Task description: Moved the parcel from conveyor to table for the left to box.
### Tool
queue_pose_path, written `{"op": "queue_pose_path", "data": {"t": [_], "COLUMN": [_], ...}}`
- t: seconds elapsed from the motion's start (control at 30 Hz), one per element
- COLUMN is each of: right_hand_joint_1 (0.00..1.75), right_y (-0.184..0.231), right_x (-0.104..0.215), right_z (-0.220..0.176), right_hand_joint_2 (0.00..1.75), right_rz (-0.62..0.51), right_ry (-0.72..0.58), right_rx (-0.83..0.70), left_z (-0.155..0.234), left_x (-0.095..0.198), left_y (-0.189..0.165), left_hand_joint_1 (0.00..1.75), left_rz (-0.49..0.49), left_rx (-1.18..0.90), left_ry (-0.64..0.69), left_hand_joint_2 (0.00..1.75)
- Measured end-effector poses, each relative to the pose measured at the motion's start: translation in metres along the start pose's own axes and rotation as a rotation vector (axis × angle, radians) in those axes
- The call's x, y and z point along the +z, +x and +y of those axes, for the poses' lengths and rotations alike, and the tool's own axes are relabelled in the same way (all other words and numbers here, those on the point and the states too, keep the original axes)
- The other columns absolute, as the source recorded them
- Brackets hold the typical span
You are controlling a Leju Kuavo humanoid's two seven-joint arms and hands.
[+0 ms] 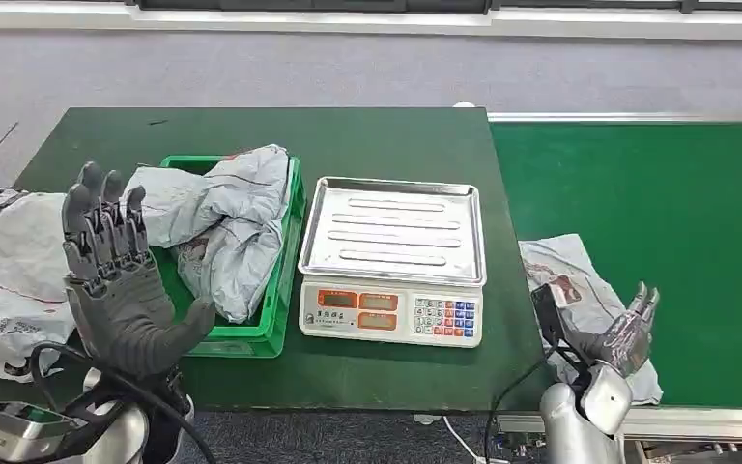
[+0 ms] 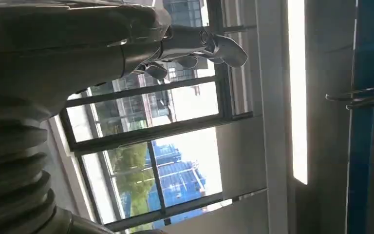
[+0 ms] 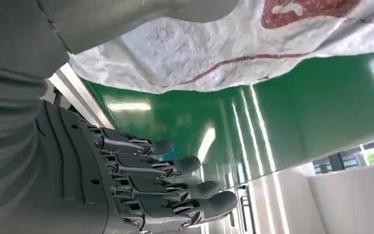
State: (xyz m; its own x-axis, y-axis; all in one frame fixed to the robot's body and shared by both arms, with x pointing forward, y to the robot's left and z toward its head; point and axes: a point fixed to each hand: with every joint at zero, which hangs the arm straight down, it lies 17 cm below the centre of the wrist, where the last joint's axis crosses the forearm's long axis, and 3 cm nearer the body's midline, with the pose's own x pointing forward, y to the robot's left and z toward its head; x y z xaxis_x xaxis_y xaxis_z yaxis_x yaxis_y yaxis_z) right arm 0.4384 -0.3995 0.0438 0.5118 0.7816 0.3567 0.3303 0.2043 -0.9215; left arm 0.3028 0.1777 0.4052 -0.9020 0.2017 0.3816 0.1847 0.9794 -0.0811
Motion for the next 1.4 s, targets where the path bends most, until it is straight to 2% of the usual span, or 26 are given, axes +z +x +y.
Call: {"op": "queue_pose_path", "data": {"t": [0.37, 0.77, 0.8, 0.83, 0.87, 1.4], "right_hand_joint_1": [0.0, 0.0, 0.19, 0.87, 1.75, 1.75], "right_y": [-0.014, -0.045, -0.047, -0.049, -0.051, -0.061], "right_x": [0.005, 0.017, 0.018, 0.019, 0.02, 0.025], "right_z": [0.026, 0.062, 0.064, 0.067, 0.069, 0.084], "right_hand_joint_2": [1.75, 1.75, 1.75, 1.75, 1.75, 1.75], "right_rz": [0.036, 0.158, 0.162, 0.17, 0.176, 0.176], "right_ry": [0.075, 0.19, 0.2, 0.208, 0.217, 0.274], "right_rx": [0.035, 0.08, 0.083, 0.087, 0.092, 0.12], "left_z": [-0.005, -0.015, -0.016, -0.017, -0.018, -0.021], "left_x": [0.002, 0.005, 0.005, 0.004, 0.004, 0.011], "left_y": [-0.002, -0.008, -0.009, -0.009, -0.01, -0.025], "left_hand_joint_1": [0.0, 0.0, 0.0, 0.0, 0.0, 0.0], "left_rz": [0.007, 0.02, 0.02, 0.02, 0.021, 0.058], "left_rx": [0.0, 0.015, 0.016, 0.018, 0.021, 0.018], "left_ry": [-0.019, -0.055, -0.057, -0.061, -0.065, -0.073], "left_hand_joint_2": [1.75, 1.75, 1.75, 1.75, 1.75, 1.75]}}
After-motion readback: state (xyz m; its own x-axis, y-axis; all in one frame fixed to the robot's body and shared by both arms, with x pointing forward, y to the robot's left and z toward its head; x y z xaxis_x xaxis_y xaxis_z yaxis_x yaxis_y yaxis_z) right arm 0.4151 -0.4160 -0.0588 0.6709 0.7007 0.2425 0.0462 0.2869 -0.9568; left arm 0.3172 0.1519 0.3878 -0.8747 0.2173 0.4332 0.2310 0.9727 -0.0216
